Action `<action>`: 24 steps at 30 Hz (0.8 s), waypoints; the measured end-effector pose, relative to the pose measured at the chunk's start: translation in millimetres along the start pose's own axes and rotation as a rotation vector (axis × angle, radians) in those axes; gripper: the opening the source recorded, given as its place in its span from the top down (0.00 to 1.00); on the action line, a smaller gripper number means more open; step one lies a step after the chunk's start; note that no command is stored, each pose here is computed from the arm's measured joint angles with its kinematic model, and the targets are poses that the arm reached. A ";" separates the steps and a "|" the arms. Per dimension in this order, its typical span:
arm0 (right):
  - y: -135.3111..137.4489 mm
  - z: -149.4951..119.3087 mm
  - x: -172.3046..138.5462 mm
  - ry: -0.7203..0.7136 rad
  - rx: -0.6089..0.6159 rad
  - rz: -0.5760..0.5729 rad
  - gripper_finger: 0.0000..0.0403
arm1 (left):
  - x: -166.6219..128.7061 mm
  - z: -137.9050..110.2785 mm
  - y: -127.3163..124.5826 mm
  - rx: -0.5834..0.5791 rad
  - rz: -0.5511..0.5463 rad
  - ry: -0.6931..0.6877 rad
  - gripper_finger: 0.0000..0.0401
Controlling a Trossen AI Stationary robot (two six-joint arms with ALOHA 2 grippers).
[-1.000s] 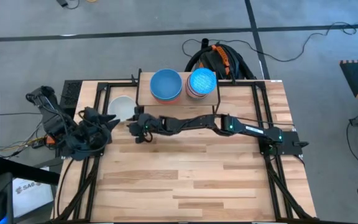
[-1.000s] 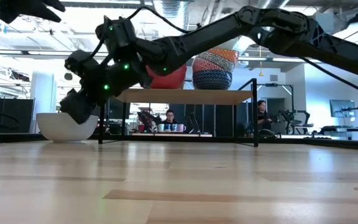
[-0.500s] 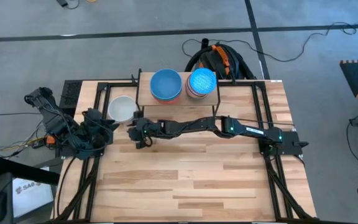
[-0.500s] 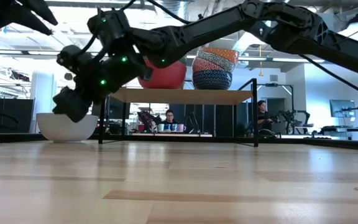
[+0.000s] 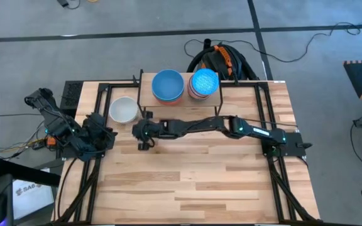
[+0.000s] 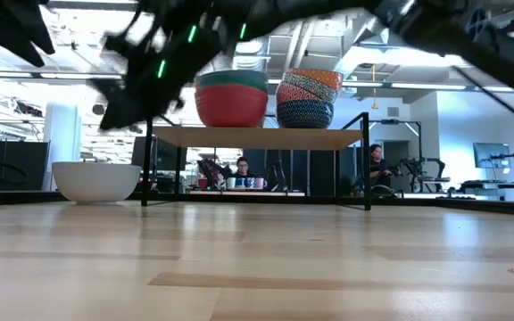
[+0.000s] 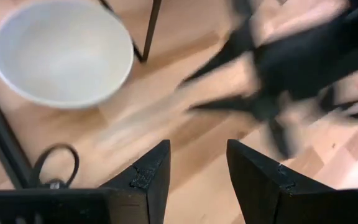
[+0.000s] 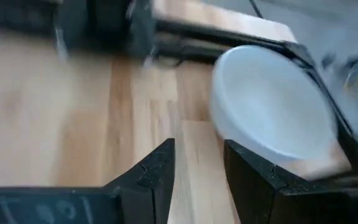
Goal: Place and stack bowls onto a shelf
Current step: Stack the white bowl on top of the blue bowl on the shelf
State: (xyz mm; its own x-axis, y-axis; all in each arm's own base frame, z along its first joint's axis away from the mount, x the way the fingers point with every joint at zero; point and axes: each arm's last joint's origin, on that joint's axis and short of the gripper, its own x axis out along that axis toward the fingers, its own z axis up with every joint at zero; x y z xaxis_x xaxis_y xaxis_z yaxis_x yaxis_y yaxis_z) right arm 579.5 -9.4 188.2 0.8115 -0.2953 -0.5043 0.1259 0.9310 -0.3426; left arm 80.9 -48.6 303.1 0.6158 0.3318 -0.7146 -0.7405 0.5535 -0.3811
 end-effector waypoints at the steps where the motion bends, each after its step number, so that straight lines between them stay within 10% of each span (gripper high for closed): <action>1: -6.1 10.9 -13.8 0.005 0.068 0.002 0.60 | 0.2 -0.5 0.0 -0.003 0.004 0.012 0.65; 9: -45.2 53.3 -71.0 -0.045 0.294 0.050 0.60 | -0.1 3.7 -0.2 -0.008 -0.013 -0.134 0.65; 16: -44.6 52.1 -76.2 0.006 -0.012 -0.037 0.60 | -0.8 7.3 -0.2 -0.026 -0.029 -0.257 0.65; 24: -111.4 83.7 -122.2 -0.110 -0.034 -0.251 0.60 | -0.2 5.0 0.9 -0.018 -0.010 -0.175 0.65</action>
State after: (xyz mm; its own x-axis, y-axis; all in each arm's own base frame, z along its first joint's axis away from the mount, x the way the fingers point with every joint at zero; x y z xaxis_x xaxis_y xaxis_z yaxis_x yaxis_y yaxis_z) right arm 514.1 -59.1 354.4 0.8146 -0.4888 -0.3121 0.3131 0.8236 -0.4728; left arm 81.4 -44.4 305.9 0.6596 0.4551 -0.5982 -0.7377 0.5444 -0.3994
